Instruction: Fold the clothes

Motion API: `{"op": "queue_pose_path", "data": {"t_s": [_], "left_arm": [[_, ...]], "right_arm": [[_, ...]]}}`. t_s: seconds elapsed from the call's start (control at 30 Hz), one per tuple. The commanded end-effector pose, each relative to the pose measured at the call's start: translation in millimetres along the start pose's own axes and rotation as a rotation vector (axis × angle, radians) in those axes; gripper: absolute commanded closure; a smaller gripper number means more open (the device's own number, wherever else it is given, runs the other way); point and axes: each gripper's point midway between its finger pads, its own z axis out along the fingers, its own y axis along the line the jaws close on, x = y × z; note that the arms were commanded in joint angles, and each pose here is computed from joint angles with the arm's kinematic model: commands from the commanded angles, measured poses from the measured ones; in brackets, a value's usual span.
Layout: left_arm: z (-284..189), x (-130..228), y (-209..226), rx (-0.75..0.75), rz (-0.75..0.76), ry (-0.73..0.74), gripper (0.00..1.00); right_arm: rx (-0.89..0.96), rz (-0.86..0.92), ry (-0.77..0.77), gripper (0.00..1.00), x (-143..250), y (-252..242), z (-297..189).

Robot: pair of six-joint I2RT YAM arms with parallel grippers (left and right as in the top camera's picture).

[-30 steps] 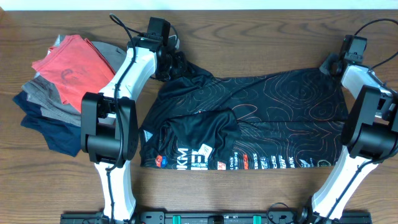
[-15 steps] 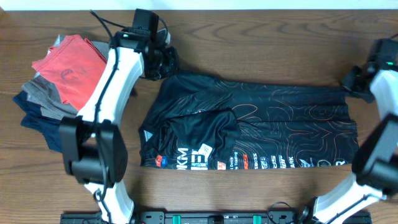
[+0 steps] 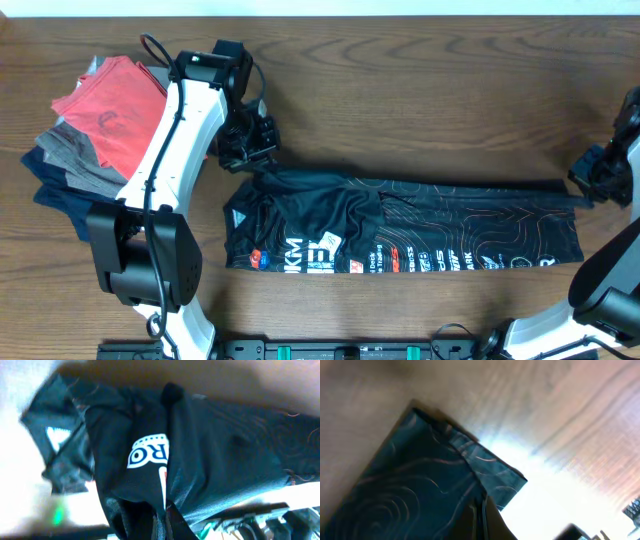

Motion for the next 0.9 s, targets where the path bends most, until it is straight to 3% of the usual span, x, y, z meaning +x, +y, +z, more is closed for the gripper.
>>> {"op": "queue_pose_path", "data": {"t_s": [0.0,0.73,0.77,0.83,0.87], "left_arm": [[7,13,15,-0.057,-0.002,0.056,0.94],[75,70,64,-0.147,-0.097,0.304,0.94],[75,72,64,-0.149,-0.1,0.312,0.94],[74,77,66,-0.156,-0.107,0.331,0.92],[73,79,67,-0.161,-0.111,0.342,0.85]], "right_arm": [[0.063,0.022,-0.001,0.99,-1,-18,3],[0.137,0.019,0.079,0.99,29,-36,36],[0.138,0.023,0.083,0.96,29,-37,38],[0.139,0.027,0.087,0.75,30,-39,39],[0.139,0.028,0.088,0.63,30,-40,39]]}}
